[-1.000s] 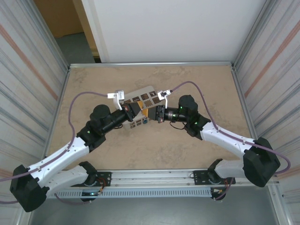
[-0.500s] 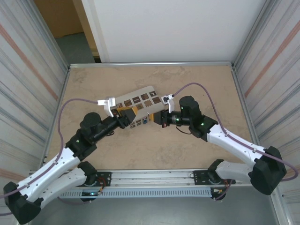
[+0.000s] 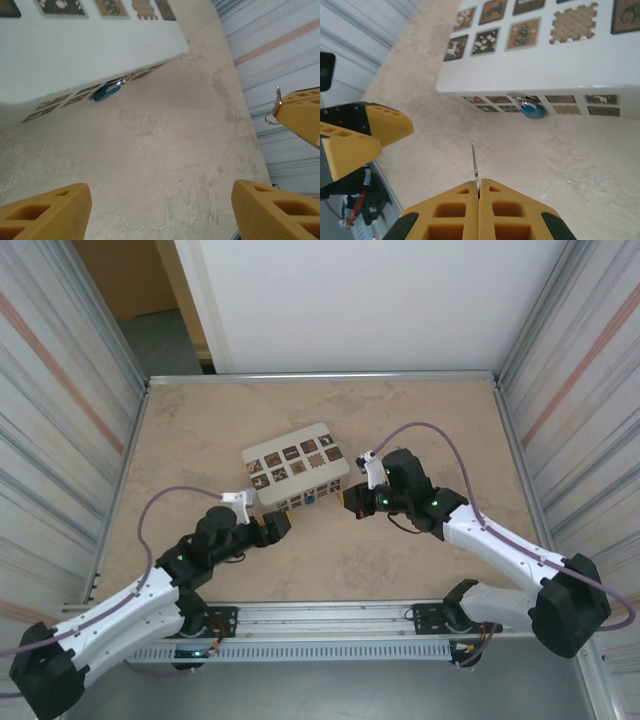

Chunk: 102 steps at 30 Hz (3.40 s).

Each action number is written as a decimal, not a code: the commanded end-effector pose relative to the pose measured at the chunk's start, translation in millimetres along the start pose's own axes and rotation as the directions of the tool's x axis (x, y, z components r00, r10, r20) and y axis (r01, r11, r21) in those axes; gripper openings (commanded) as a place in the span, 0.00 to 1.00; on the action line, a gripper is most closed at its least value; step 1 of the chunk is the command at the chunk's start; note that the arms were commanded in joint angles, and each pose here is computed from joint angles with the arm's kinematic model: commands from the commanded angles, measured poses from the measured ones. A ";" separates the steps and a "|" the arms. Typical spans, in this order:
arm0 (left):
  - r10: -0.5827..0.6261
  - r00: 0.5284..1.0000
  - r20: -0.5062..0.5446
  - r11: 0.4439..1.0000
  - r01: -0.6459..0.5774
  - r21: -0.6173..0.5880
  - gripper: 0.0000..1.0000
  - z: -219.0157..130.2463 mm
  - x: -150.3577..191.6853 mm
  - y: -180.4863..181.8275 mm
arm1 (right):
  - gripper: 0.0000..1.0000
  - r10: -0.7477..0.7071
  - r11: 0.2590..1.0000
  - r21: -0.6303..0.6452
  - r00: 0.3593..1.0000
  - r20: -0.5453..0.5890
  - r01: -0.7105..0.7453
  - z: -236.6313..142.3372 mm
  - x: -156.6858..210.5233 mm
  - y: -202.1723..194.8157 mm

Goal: Unlock the padlock with the key

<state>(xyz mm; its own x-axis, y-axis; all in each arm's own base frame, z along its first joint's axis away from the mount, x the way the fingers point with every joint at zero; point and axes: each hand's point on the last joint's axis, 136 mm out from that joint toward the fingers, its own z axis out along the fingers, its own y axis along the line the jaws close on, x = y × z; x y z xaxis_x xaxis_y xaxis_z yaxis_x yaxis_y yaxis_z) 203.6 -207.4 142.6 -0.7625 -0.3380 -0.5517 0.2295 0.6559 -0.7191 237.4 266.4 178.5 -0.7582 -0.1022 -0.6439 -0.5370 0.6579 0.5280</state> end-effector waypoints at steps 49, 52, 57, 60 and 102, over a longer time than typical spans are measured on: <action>-0.062 0.997 -0.043 0.994 0.058 -0.089 0.77 83.7 -93.9 56.4 | 0.00 0.127 0.987 -0.088 0.989 -0.077 -0.134 58.7 -31.1 -39.5; 0.025 0.997 -0.078 0.992 -0.035 -0.124 0.77 77.5 -78.8 48.9 | 0.00 0.140 0.983 -0.111 0.987 -0.083 -0.149 65.4 -39.0 -42.5; 0.083 0.992 -0.098 0.985 -0.097 -0.144 0.77 71.5 -64.2 42.9 | 0.00 0.173 0.973 -0.146 0.984 -0.052 -0.179 75.5 -60.3 -51.6; 0.075 0.993 -0.095 0.984 -0.090 -0.156 0.77 72.1 -61.1 46.8 | 0.00 0.189 0.967 -0.165 0.981 -0.035 -0.192 85.0 -71.3 -56.4; 0.055 0.996 -0.066 0.961 -0.070 -0.267 0.69 103.5 -72.0 75.6 | 0.00 0.307 0.934 -0.129 0.933 -0.189 -0.333 171.8 -6.2 -75.1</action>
<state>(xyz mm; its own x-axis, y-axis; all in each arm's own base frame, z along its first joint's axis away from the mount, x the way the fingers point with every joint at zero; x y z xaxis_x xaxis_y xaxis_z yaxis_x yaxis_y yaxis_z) 325.8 -206.9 77.8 -0.8178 -0.2446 -0.5209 0.1017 0.8294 -0.5493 383.9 354.4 112.9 -0.8425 0.0257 -0.5380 -0.4692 0.4555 0.7565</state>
